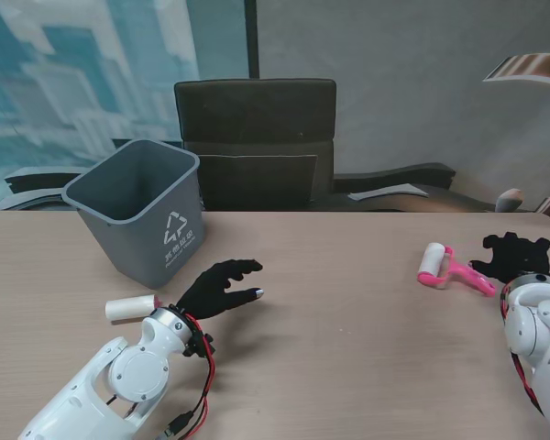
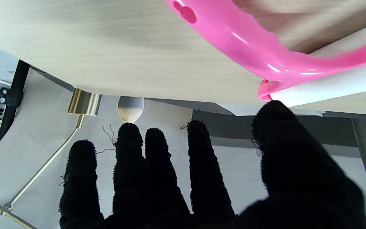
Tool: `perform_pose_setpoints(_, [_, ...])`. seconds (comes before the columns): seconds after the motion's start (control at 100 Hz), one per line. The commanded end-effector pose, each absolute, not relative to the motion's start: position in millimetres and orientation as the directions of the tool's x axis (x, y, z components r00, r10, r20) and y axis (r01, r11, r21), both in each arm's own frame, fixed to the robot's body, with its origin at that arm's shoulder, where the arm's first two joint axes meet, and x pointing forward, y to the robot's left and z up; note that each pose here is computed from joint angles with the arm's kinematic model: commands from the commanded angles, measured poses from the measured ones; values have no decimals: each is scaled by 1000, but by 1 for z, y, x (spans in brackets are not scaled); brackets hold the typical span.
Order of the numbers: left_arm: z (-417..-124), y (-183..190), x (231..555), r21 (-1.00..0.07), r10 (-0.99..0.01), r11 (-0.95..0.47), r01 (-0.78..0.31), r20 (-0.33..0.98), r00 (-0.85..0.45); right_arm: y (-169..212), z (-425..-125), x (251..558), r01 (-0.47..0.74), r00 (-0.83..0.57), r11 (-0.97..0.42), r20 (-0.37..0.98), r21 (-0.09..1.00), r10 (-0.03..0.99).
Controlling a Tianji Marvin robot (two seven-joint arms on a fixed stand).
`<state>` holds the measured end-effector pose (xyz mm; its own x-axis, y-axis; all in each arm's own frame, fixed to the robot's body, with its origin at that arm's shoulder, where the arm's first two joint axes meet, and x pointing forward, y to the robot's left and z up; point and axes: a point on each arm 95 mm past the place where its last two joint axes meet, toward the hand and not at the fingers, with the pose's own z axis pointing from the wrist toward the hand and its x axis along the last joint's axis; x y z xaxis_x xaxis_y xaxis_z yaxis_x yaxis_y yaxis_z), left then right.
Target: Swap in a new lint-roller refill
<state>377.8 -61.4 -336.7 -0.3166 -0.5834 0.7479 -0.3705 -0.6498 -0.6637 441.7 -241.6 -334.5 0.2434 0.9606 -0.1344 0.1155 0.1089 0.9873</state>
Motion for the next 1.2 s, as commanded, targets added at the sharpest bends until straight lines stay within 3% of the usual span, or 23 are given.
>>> perform_pose_setpoints(0.0, [-337,-63,376,-660,-580,-645,-385,751,-315,-239,-336,445,137,241,105,-136,985,961])
perform_pose_setpoints(1.19, [-335,-63,375,-661,-581,-644,-386,750,-315,-212,-389,469,293,302,23,-115,956,946])
